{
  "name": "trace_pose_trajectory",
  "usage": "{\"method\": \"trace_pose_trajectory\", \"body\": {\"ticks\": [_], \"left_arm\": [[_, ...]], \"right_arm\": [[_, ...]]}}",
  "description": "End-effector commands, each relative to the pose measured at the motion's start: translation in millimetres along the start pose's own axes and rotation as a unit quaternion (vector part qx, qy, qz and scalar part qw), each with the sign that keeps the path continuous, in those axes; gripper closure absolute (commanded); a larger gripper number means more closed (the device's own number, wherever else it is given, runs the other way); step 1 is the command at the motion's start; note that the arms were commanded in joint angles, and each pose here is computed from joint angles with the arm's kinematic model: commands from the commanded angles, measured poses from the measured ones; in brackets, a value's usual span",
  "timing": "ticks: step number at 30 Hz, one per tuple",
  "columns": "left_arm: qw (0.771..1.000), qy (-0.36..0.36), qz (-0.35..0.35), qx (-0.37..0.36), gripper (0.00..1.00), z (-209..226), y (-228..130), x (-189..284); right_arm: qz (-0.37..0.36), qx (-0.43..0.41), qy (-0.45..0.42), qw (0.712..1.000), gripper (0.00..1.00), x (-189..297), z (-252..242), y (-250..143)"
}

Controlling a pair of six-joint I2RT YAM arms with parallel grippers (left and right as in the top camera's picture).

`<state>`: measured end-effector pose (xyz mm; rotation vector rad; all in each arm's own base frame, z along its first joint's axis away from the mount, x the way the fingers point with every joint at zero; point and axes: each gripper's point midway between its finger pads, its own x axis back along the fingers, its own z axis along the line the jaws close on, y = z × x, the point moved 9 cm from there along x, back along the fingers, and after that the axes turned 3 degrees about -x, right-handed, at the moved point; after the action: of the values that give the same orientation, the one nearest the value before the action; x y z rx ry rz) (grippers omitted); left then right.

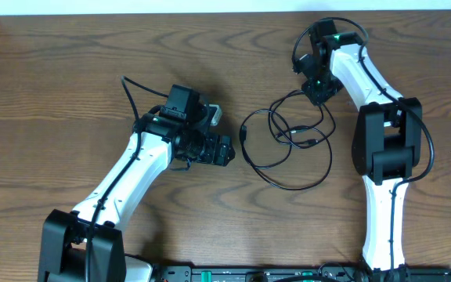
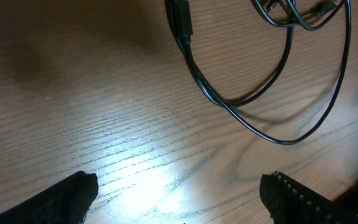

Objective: Untangle cables
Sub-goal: 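Lower right gripper onto the black cable loops and grasp a strand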

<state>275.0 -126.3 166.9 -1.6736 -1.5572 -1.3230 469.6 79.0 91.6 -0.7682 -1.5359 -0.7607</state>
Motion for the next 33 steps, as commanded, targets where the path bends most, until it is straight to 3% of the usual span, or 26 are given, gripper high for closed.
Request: {"method": "trace_pose_trajectory", "body": {"ticks": [1, 10, 13, 15, 24, 30, 33], "left_arm": [[1.0, 0.004, -0.004, 0.0, 0.11, 0, 2, 2], [1.0, 0.004, -0.004, 0.0, 0.11, 0, 2, 2], [1.0, 0.004, -0.004, 0.0, 0.11, 0, 2, 2], [1.0, 0.004, -0.003, 0.001, 0.11, 0, 2, 2], [1.0, 0.005, 0.001, 0.002, 0.11, 0, 1, 2], [1.0, 0.005, 0.001, 0.002, 0.11, 0, 1, 2], [1.0, 0.005, 0.0, 0.002, 0.11, 0, 1, 2]], "right_arm": [[0.005, 0.002, 0.055, 0.998, 0.62, -19, 11, -7], [0.042, 0.003, 0.087, 0.995, 0.73, -43, 28, -26], [0.045, -0.011, 0.087, 0.995, 0.83, -43, 28, -27], [0.046, -0.027, 0.086, 0.995, 0.99, -43, 28, -27], [0.053, -0.132, 0.048, 0.989, 0.99, -32, 23, -26], [-0.052, -0.206, 0.01, 0.977, 0.99, 58, 7, -2], [-0.166, -0.21, -0.007, 0.963, 0.99, 157, 5, 1]]}}
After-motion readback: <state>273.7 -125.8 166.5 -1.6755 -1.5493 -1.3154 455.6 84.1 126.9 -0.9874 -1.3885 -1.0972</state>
